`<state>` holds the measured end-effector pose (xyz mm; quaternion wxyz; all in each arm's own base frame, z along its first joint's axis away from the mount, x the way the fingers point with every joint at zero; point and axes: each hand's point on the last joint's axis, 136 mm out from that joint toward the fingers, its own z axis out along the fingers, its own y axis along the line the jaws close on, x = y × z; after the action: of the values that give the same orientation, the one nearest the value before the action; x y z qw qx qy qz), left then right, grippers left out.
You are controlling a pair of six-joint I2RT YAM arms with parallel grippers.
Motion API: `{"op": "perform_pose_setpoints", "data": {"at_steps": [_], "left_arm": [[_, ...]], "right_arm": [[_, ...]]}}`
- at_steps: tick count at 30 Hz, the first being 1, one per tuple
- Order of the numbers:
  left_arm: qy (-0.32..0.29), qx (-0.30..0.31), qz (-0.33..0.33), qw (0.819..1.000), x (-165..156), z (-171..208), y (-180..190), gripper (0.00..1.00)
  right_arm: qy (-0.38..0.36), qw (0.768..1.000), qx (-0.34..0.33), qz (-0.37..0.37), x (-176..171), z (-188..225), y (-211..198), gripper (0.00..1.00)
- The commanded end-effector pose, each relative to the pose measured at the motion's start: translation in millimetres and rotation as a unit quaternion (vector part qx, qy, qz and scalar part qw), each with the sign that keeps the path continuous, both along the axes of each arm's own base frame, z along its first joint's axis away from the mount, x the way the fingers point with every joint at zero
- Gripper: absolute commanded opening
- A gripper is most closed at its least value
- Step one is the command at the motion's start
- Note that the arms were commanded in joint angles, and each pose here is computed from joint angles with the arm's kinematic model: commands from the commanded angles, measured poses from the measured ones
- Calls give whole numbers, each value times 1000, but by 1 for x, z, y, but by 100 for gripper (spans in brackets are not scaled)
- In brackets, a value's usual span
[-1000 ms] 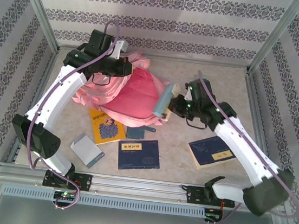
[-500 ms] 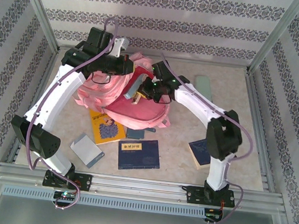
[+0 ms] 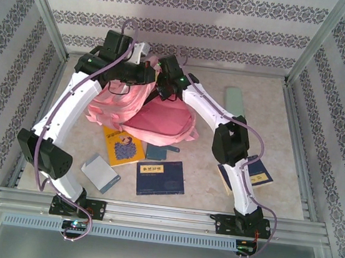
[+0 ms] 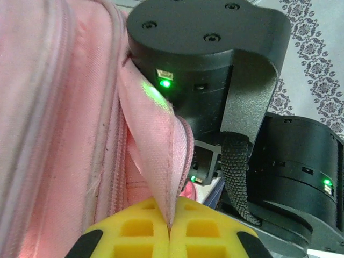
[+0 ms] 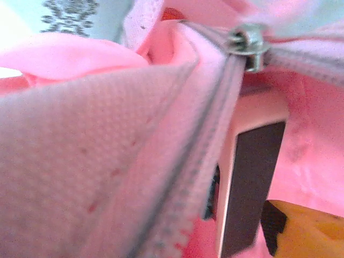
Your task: Pack the student bag
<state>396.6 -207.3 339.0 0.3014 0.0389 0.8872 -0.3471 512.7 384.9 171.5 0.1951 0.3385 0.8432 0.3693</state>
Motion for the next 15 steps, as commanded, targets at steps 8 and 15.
{"op": "perform_pose_setpoints", "data": {"at_steps": [8,15], "left_arm": [[-85,-45,-31,995,13,55,-16,0],[-89,-10,-2,996,24,52,-4,0]], "right_arm": [[-91,986,-1,141,-41,42,0,81],[-132,958,-69,245,-96,72,-59,82]]}}
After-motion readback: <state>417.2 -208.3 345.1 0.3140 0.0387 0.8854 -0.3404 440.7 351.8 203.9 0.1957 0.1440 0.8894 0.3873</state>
